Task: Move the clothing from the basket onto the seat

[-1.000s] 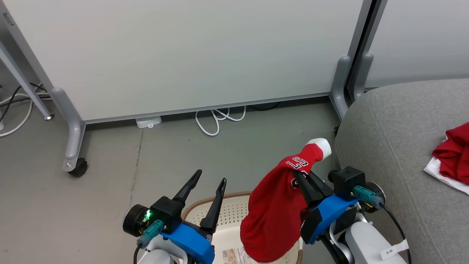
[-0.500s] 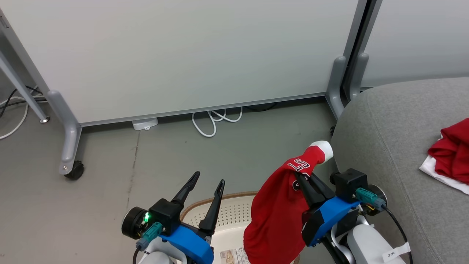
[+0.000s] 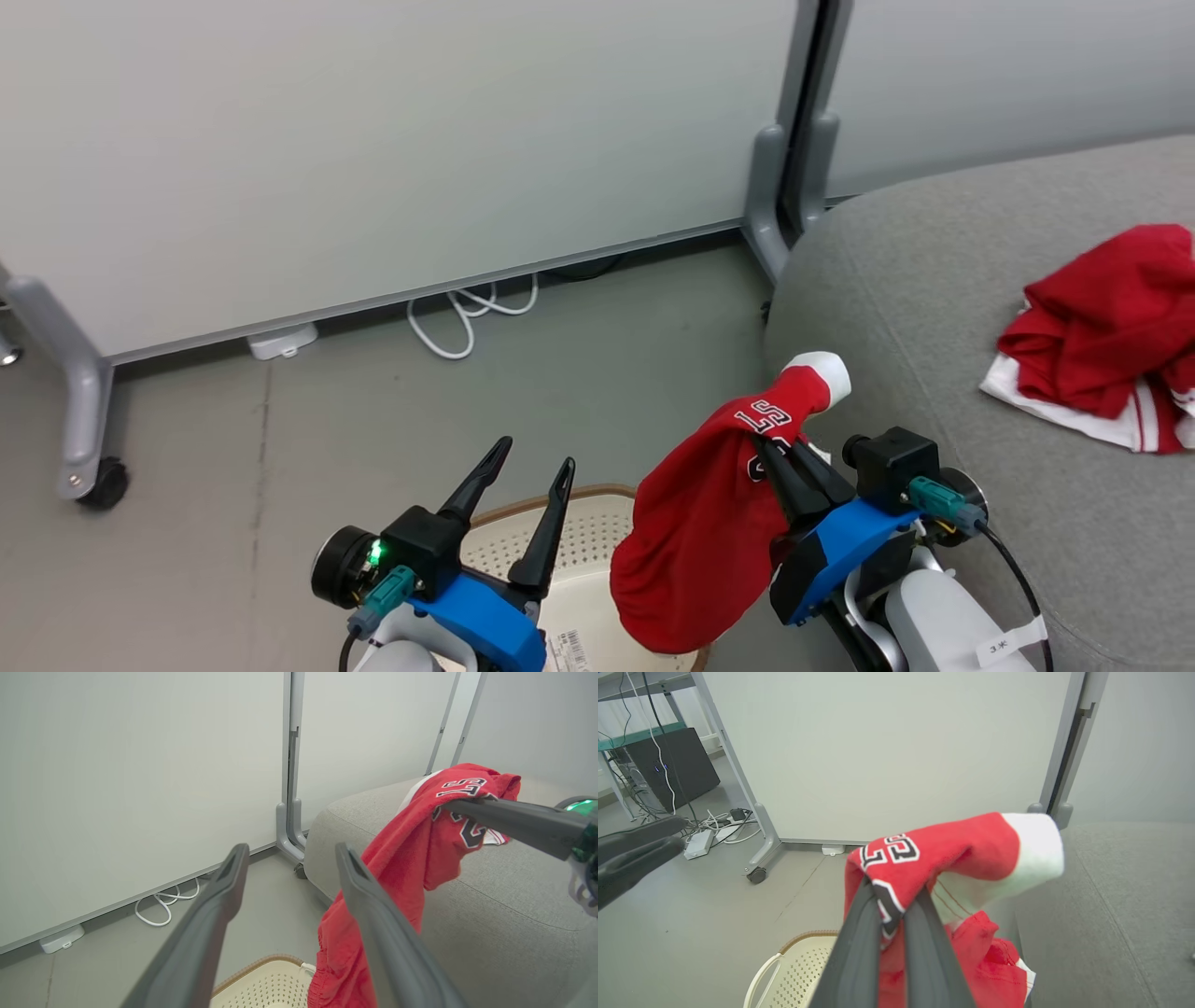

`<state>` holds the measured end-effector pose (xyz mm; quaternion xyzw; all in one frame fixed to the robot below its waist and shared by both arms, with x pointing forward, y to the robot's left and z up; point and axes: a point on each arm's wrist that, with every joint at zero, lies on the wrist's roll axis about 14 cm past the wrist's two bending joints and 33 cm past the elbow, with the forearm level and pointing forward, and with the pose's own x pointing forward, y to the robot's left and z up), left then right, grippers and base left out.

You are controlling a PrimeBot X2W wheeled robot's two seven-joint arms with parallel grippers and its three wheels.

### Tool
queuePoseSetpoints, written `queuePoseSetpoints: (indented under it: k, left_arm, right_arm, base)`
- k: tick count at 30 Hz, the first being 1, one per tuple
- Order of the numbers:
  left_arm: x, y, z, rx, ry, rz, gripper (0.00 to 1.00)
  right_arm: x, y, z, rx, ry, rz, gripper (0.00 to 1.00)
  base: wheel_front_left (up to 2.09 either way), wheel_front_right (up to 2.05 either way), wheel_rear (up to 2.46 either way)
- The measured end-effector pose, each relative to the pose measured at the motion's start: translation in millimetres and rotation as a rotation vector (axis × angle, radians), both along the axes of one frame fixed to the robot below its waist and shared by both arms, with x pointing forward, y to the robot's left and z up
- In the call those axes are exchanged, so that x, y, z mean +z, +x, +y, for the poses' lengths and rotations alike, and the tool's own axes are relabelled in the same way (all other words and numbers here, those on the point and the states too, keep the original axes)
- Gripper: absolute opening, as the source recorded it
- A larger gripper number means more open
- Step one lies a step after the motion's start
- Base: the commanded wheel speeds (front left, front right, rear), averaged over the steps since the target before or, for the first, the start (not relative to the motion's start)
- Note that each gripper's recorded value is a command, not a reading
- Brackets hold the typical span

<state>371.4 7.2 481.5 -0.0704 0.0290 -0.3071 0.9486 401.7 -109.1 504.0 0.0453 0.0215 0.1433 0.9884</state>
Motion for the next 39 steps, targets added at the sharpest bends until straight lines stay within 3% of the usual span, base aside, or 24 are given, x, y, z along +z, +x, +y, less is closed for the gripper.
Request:
queuePoseSetpoints:
  k: [24,39]
  left_arm:
    - [2,-13,-96,-0.291,-0.012,-0.002,1.0]
    - [3,-19,-117,-0.35,-0.017,-0.002,1.0]
  right_arm:
    - [-2,-48,-99,-0.285,-0.013,0.01,0.0]
    - [-2,-65,-120,-0.355,-0.008,0.011,0.0]
  base:
    - [0.0,0.0,0.0]
    - [0.0,0.0,0.0]
